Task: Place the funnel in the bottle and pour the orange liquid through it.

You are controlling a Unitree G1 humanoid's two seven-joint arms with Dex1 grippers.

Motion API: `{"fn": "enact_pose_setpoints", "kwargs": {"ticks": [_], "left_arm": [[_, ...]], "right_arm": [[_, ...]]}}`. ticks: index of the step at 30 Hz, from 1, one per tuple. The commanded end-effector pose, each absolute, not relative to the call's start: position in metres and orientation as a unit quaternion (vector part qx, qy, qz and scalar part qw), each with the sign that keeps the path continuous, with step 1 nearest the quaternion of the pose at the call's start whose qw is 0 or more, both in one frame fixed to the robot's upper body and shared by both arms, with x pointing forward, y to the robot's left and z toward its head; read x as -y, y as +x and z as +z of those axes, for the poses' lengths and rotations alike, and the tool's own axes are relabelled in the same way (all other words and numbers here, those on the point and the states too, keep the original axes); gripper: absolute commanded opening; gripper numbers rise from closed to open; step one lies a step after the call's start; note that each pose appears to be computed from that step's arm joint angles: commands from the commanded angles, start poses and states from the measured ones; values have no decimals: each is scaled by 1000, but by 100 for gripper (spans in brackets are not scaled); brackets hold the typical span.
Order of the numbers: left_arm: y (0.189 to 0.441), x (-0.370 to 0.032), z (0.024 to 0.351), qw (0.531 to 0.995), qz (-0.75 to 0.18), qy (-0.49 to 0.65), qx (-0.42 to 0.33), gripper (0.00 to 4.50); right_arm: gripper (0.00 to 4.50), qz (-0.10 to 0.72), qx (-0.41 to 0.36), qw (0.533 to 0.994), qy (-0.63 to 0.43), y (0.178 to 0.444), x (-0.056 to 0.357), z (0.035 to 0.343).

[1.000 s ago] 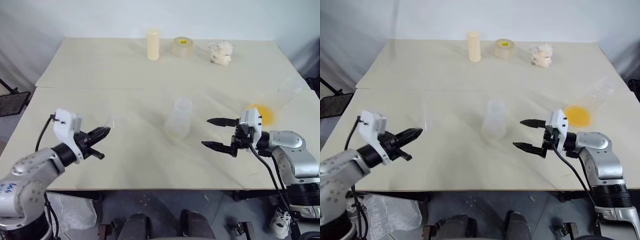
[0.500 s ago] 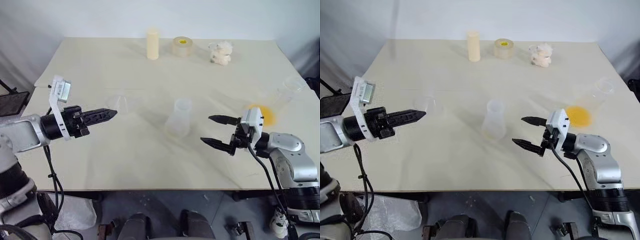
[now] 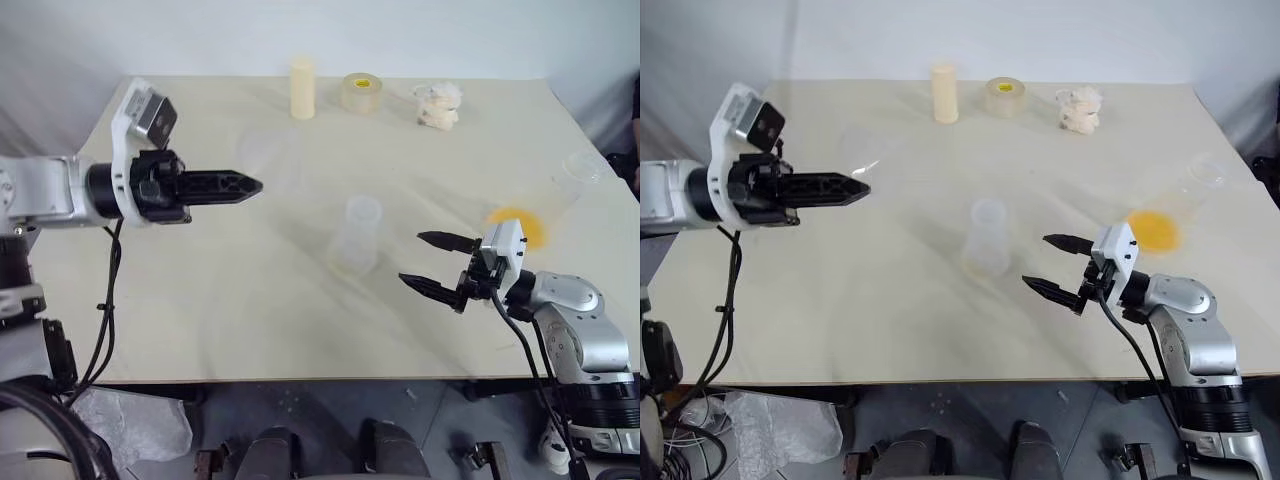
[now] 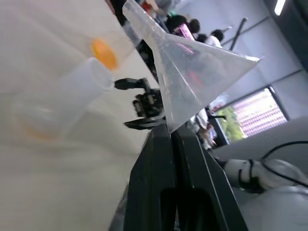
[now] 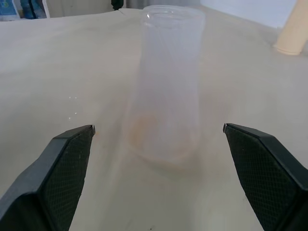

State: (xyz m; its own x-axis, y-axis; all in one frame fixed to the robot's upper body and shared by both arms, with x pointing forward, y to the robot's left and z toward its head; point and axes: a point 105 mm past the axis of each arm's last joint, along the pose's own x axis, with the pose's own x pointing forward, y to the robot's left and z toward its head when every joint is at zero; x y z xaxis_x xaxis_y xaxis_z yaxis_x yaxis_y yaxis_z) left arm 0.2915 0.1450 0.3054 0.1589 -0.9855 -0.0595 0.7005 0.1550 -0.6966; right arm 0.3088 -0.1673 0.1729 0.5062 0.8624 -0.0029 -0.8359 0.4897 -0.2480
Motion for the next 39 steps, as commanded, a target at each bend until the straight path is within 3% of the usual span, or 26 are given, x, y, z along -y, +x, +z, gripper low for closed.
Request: {"fn": "enact_pose_setpoints", "kwargs": {"ticks": [1, 13, 27, 33, 39], "left_arm": [[298, -140, 316, 683, -596, -313, -286, 4], [313, -95, 330, 613, -607, -358, -357, 4], [302, -96, 319, 563, -600, -369, -433, 4], [299, -98, 307, 551, -582, -363, -475, 4], [312, -96, 298, 563, -559, -368, -485, 4]], "right_arm": [[450, 492, 115, 856, -112, 304, 165, 198], [450, 483, 127, 860, -106, 291, 164, 200], [450, 465, 119, 872, -93, 276, 161, 186], [450, 464, 119, 873, -90, 273, 158, 182], [450, 462, 117, 875, -86, 271, 156, 178]]}}
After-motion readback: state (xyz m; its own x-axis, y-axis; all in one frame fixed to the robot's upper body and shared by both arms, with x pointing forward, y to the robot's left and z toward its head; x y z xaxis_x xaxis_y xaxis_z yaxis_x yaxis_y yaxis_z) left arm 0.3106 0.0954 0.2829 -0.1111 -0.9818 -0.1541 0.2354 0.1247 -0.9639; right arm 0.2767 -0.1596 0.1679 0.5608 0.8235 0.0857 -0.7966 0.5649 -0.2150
